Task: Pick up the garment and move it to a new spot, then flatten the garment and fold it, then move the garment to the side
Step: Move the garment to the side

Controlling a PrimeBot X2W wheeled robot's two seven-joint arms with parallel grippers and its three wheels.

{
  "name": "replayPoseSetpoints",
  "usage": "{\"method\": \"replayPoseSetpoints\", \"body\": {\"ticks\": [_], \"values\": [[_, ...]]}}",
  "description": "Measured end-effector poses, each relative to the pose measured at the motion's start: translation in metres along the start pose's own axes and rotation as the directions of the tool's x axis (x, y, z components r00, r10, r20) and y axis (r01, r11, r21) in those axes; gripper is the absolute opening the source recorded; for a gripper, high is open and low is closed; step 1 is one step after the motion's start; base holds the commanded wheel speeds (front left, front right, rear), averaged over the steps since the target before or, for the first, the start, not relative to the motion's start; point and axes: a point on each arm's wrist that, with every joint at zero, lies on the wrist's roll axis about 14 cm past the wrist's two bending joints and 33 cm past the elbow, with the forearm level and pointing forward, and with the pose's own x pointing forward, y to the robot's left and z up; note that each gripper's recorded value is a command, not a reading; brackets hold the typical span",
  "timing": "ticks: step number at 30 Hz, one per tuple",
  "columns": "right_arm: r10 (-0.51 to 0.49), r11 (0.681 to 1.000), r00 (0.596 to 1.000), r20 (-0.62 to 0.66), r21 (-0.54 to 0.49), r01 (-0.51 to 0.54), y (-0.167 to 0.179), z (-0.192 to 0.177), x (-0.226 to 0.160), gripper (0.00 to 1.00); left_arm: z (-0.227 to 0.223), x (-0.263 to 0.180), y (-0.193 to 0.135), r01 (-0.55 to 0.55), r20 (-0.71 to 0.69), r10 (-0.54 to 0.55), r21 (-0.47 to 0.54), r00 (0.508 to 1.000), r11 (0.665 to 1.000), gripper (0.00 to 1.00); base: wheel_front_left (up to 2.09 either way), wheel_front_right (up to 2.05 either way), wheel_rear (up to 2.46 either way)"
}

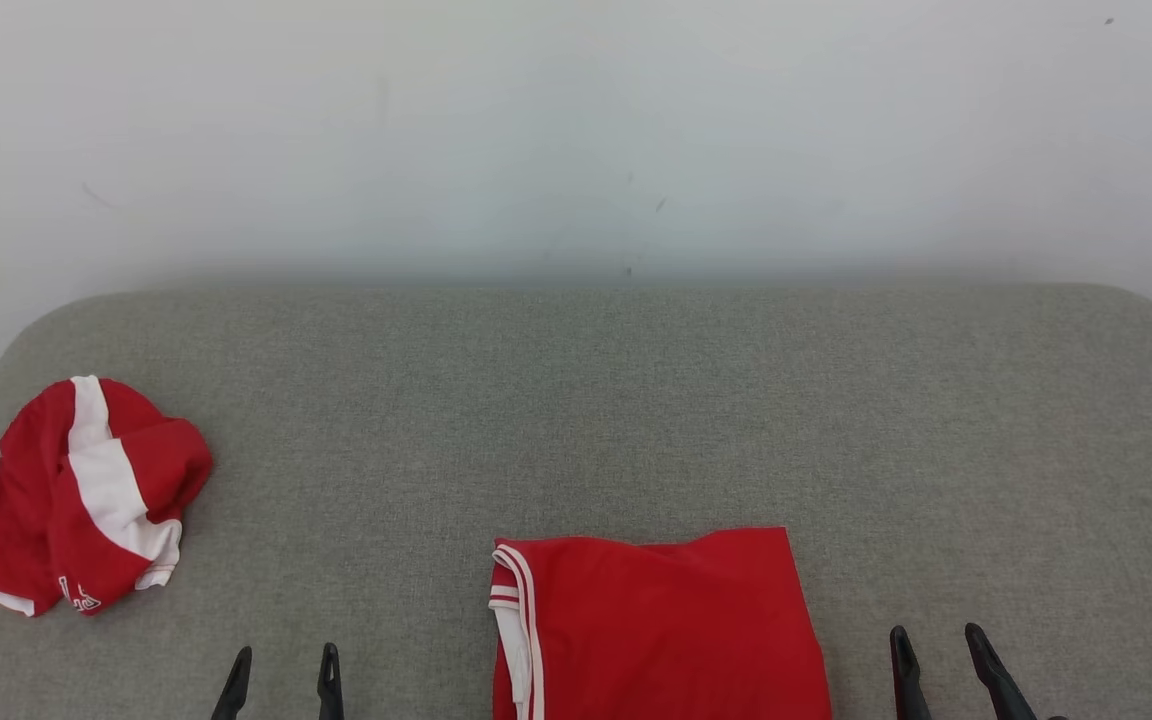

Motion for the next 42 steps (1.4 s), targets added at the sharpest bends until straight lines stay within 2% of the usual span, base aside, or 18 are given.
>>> {"method": "replayPoseSetpoints", "body": {"ticks": [27, 32, 42], "values": [[0.002, 1.000, 0.999, -0.032, 0.014, -0.002, 0.001, -0.010, 0.000, 1.00, 0.004, -0.004, 0.021, -0.060, 0.013, 0.060, 0.002, 0.998, 0.998, 1.00, 0.00, 0.00, 0.00], [0.034, 0.999, 0.998, -0.044, 0.021, -0.033, 0.010, -0.014, 0.015, 1.00, 0.004, -0.005, 0.024, -0.069, 0.011, 0.069, -0.003, 0.998, 0.998, 1.00, 0.00, 0.00, 0.00], [0.090, 0.996, 0.971, -0.223, 0.007, -0.091, 0.026, -0.062, 0.047, 1.00, 0.000, -0.010, 0.028, -0.085, 0.000, 0.085, -0.008, 0.996, 0.996, 1.00, 0.00, 0.00, 0.00]]}}
